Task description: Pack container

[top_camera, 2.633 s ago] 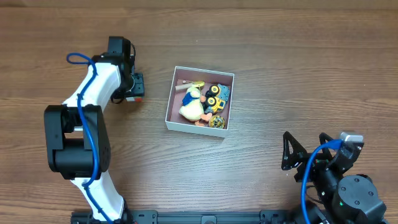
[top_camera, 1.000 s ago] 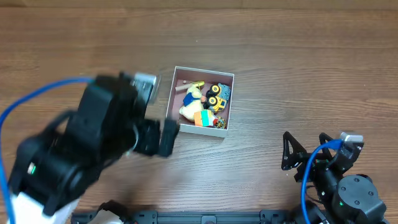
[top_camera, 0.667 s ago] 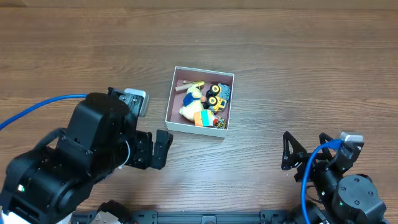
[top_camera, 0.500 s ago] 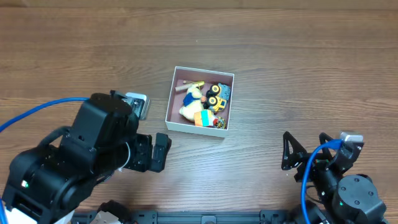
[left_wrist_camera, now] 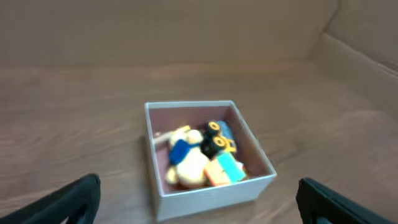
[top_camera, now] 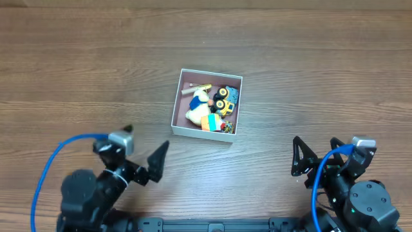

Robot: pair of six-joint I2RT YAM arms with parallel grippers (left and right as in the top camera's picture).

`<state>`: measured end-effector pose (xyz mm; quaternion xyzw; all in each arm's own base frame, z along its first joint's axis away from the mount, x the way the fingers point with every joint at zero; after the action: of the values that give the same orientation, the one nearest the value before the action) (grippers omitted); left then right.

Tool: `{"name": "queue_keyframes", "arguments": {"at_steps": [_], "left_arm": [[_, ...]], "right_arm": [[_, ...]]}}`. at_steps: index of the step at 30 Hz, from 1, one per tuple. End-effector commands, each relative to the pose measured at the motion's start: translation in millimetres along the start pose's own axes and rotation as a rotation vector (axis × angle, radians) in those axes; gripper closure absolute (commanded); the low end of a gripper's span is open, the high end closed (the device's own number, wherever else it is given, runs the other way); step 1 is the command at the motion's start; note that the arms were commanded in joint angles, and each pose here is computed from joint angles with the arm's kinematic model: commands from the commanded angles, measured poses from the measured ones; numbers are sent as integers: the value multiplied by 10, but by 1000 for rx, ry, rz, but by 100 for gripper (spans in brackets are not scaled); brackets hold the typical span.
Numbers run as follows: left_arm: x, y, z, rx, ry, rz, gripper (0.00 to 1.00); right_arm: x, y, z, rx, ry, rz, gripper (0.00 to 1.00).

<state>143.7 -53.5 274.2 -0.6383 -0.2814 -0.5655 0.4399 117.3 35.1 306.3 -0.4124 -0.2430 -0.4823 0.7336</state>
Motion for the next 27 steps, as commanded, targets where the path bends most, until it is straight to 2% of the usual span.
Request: {"name": "queue_keyframes", "arguments": {"at_steps": [1,5,13,19,22,27], "left_arm": [[-200,-65,106,102,61,-104,0],[-356,-70,154,163,127,-181,0],[-590,145,195,149,375,-186,0],[-992,374,259,145,381,-168,0],[-1004,387,268,158,441,-177,0],[-1007,388,268,156,439,-175,0]], "right_arm": [[8,-7,9,7,-2,-4,0],[9,-7,9,7,-2,-4,0],[8,-7,9,7,-2,-4,0],[9,-7,9,7,-2,-4,0],[8,-7,9,7,-2,-4,0],[8,-7,9,7,-2,-4,0]]}}
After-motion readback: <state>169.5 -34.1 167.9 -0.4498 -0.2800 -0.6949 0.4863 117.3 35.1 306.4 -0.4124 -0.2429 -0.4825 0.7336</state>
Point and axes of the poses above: each gripper's point midway between its finger pads, its own y axis out along the fingers, its own z axis along the line the jaws close on, x = y × z, the point moved 7 cm from there along -y, back along the fingers, and after that the axes turned 15 degrees about y, right-handed, at the moved point
